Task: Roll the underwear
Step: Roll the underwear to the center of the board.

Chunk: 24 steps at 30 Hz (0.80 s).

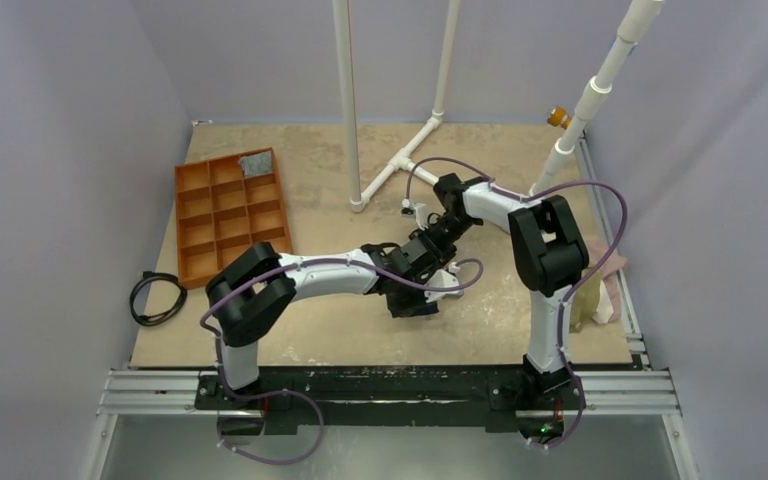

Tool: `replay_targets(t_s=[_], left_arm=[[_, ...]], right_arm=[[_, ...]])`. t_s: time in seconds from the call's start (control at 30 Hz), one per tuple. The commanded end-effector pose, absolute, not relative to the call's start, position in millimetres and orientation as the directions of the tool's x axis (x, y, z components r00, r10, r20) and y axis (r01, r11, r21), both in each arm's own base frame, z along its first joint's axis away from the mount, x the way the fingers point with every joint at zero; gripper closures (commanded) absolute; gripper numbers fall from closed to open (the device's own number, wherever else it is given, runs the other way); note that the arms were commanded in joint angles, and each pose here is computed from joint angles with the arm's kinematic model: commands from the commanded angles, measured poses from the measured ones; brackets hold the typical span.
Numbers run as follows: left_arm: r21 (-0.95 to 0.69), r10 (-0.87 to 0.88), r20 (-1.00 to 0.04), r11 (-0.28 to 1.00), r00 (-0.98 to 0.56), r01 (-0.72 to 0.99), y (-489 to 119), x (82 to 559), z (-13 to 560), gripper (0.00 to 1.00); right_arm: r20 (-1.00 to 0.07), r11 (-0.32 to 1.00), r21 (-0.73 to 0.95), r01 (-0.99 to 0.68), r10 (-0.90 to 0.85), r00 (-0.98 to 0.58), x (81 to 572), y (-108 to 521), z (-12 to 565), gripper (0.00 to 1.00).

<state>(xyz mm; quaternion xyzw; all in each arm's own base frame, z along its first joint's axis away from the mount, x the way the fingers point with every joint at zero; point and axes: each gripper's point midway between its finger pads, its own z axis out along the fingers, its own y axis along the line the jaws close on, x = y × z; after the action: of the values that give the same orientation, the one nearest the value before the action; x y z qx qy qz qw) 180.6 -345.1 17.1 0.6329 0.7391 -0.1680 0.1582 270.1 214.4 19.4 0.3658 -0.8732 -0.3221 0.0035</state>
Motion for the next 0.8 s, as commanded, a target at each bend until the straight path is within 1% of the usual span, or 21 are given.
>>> replay_targets(t_s=[0.0,0.27,0.4,0.63,0.77], left_arm=[[-0.244,0.94,-0.266,0.148,-0.213,0.958,-309.5,137.2,-13.2,1.0],[-0.497,0.911,-0.24,0.181,-0.335,0.849,-312.5,132.7,-15.4,1.0],[-0.581,0.894,-0.221,0.201,-0.391,0.789,-313.5,135.9,-14.3,1.0],[-0.631,0.886,-0.201,0.209,-0.418,0.747,-315.8,135.1,-19.9,1.0],[-0.643,0.884,-0.189,0.217,-0.427,0.735,-316.3,138.0,-25.0,1.0]], right_arm=[[-0.286,0.586,0.353,-0.73,-0.675,-0.68,314.4,186.2,-4.7,0.61],[-0.294,0.589,0.351,-0.728,-0.669,-0.683,314.4,186.9,2.4,0.59],[-0.291,0.598,0.346,-0.723,-0.664,-0.689,313.2,184.8,2.7,0.57],[-0.3,0.6,0.346,-0.721,-0.657,-0.691,312.9,185.1,6.3,0.52],[-0.304,0.573,0.393,-0.719,-0.657,-0.69,308.1,187.2,9.8,0.49]])
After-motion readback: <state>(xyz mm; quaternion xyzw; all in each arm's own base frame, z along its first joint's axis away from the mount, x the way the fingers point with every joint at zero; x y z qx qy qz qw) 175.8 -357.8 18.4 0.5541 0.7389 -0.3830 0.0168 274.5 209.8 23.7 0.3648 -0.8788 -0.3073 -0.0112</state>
